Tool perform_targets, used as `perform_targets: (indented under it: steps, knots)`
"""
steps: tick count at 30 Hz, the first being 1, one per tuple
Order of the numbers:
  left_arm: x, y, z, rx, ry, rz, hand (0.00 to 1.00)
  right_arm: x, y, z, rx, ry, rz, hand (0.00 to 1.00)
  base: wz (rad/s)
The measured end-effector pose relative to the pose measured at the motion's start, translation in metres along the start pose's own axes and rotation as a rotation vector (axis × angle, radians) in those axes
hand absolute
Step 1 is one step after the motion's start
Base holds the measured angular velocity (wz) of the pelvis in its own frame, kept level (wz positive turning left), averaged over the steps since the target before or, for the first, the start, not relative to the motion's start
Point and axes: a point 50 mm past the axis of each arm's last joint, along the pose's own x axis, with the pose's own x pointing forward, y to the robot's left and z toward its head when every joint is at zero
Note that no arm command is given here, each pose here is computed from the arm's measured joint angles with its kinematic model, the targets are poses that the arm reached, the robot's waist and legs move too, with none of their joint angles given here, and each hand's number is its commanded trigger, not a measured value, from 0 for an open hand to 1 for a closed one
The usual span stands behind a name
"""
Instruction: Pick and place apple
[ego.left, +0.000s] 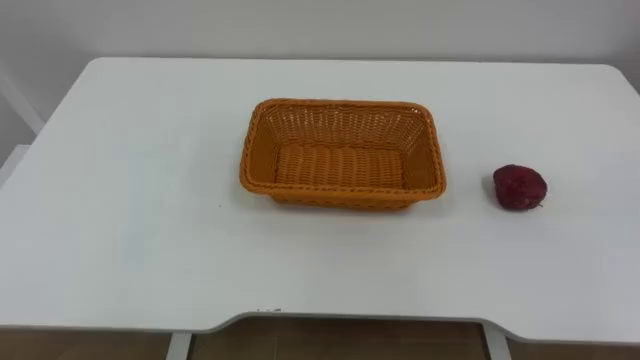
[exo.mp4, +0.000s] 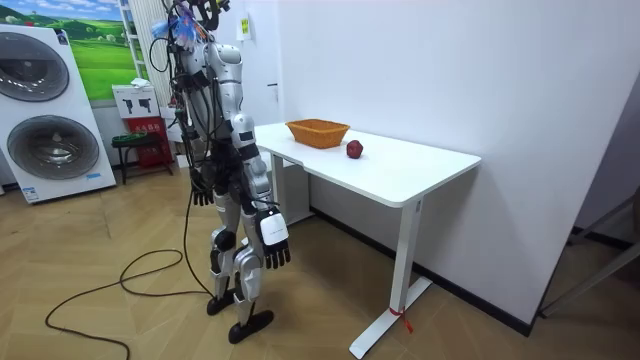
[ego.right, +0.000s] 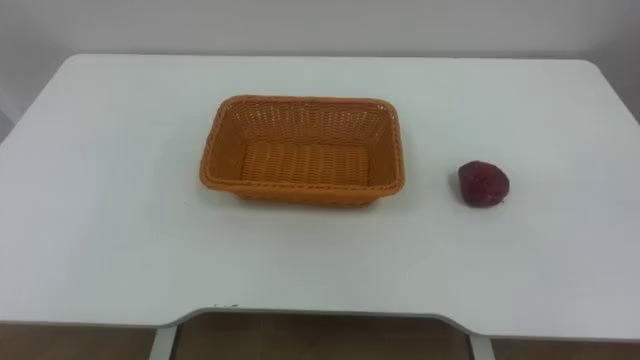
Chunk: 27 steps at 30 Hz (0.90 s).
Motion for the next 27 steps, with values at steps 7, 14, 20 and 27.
perform_targets:
  steps: [7, 14, 20, 27]
  knots:
    - [0.000, 0.001, 0.000, -0.012, 0.003, 0.009, 0.00, 0.000, -0.002, 0.005, 0.187, 0.000, -0.021, 0.00, 0.00]
    - [0.000, 0.008, -0.001, -0.097, -0.013, 0.053, 0.00, 0.000, -0.012, 0.015, 0.904, 0.026, -0.052, 0.00, 0.00]
    - [-0.002, 0.035, 0.003, -0.185, -0.072, 0.141, 0.00, -0.008, -0.062, 0.046, 1.574, -0.061, -0.170, 0.00, -0.01]
    - [-0.004, 0.044, 0.001, -0.222, -0.104, 0.196, 0.00, -0.043, -0.135, 0.074, 1.848, -0.243, -0.434, 0.00, -0.06]
